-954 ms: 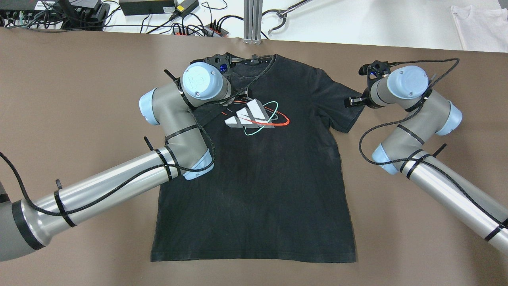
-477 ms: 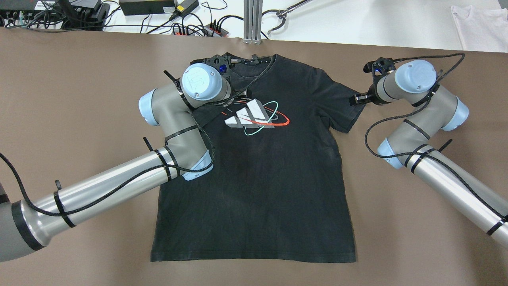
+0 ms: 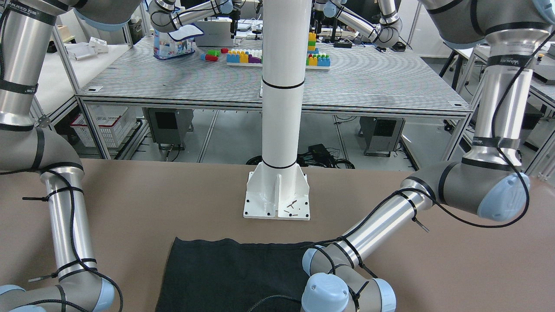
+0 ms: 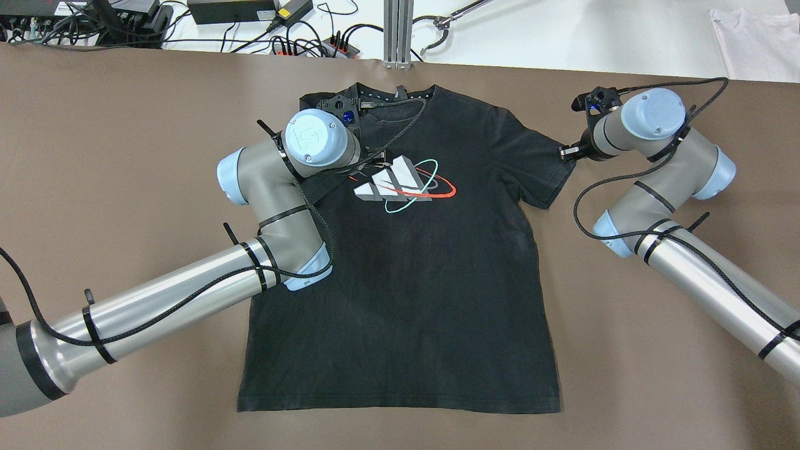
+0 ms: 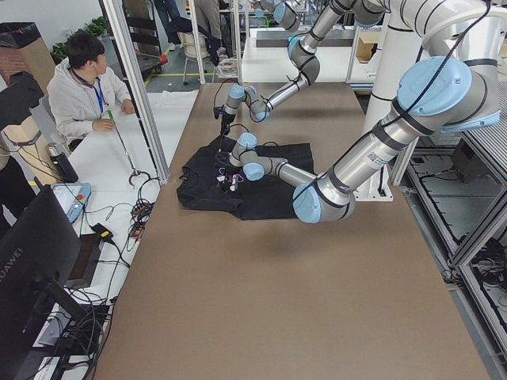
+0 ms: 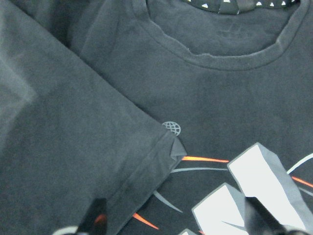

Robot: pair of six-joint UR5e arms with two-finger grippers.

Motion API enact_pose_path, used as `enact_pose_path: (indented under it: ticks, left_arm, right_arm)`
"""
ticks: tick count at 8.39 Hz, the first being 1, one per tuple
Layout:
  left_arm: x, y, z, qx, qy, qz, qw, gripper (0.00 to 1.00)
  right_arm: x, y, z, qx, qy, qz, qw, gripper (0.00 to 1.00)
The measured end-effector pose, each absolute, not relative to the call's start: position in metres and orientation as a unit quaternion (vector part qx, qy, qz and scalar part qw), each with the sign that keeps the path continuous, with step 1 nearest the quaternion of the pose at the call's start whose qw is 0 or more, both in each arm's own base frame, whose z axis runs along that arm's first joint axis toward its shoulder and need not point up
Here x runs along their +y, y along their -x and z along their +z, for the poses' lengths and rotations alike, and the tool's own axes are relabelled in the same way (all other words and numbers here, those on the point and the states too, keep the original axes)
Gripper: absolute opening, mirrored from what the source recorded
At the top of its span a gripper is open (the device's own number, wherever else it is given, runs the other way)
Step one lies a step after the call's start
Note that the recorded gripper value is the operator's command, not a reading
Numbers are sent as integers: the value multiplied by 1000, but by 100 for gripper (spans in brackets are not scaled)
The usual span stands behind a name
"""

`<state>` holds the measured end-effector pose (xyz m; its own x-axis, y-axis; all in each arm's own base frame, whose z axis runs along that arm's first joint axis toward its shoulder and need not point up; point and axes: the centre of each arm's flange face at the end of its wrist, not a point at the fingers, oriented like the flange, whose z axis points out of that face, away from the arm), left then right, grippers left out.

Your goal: Fold clothes

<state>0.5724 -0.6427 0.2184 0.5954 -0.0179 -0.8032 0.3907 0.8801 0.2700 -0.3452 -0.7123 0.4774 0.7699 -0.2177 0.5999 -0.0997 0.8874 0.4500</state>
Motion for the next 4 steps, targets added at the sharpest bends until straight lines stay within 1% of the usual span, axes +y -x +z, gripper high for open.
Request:
enact_pose_path:
  ticks: [4]
  left_arm:
    - [-642, -573, 218, 435, -215, -118, 866, 100]
  right_arm:
    - [-714, 345, 471, -340, -240, -32, 909, 0]
